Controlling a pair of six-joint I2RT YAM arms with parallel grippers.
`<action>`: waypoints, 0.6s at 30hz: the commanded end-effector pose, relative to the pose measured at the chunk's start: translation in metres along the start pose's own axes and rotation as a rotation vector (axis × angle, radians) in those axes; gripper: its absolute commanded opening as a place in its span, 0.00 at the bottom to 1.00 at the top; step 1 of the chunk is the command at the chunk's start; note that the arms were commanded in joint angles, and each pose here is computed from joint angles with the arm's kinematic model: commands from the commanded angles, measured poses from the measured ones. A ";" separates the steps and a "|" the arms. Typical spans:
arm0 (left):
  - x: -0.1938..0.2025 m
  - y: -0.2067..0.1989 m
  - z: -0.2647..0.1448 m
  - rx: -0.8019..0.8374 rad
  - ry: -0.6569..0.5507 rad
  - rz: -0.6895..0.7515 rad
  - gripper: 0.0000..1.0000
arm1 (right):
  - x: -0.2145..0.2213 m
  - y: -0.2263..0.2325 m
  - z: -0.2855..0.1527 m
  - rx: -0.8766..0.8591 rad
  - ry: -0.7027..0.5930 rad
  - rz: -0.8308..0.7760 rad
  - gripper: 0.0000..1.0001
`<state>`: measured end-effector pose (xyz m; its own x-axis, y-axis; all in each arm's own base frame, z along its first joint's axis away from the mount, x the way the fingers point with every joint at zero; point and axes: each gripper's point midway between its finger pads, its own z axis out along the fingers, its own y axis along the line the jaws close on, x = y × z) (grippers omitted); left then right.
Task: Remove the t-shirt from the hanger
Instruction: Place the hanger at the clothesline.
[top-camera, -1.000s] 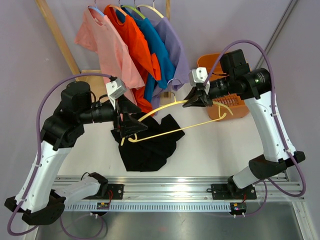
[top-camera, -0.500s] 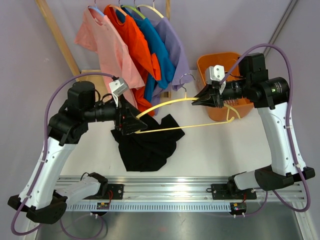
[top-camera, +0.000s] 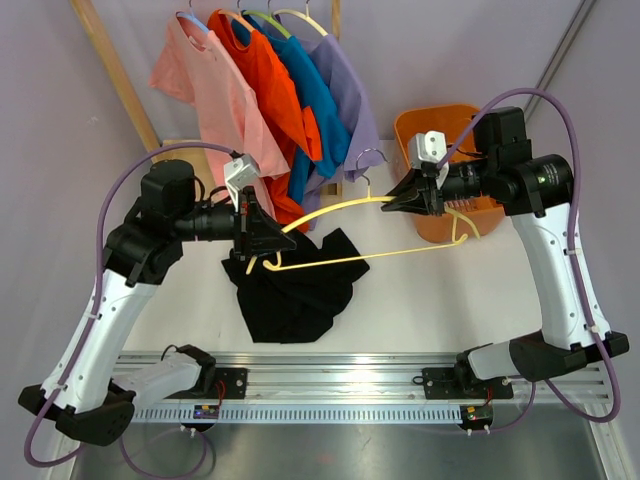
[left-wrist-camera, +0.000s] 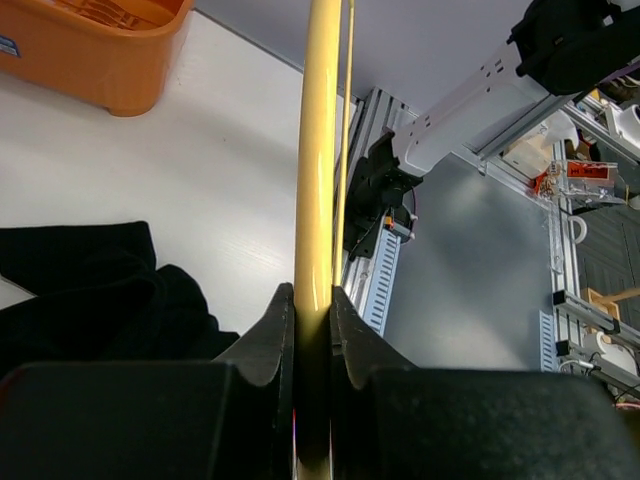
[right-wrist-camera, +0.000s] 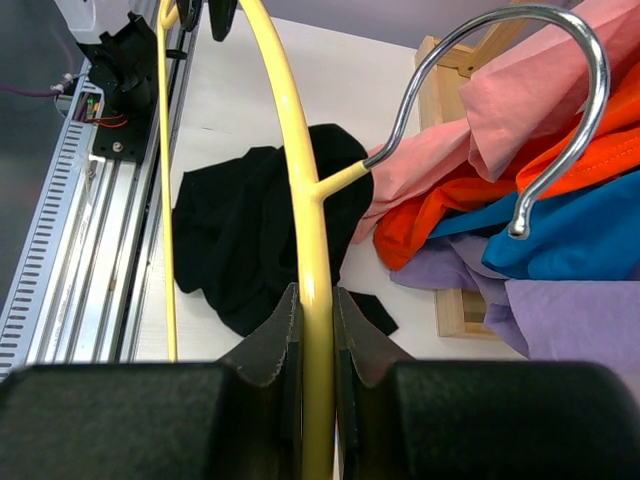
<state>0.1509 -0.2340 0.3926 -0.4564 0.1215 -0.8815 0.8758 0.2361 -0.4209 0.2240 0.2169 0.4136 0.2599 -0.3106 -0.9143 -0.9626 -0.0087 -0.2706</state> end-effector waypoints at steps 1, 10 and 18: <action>0.004 -0.012 -0.005 0.042 -0.002 0.014 0.00 | -0.012 -0.002 0.000 -0.004 -0.044 -0.038 0.00; -0.004 -0.023 -0.022 -0.034 -0.074 0.058 0.00 | -0.021 -0.020 0.003 0.046 -0.080 0.040 0.46; -0.007 -0.018 -0.047 -0.213 -0.135 0.089 0.00 | -0.055 -0.047 -0.011 0.120 -0.135 0.074 0.76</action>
<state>0.1285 -0.2062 0.4046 -0.3898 0.0541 -0.9193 0.8695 0.3506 -0.3480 0.2454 0.2294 0.4488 0.1731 -0.2220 -0.9596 -0.9787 0.0704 -0.1928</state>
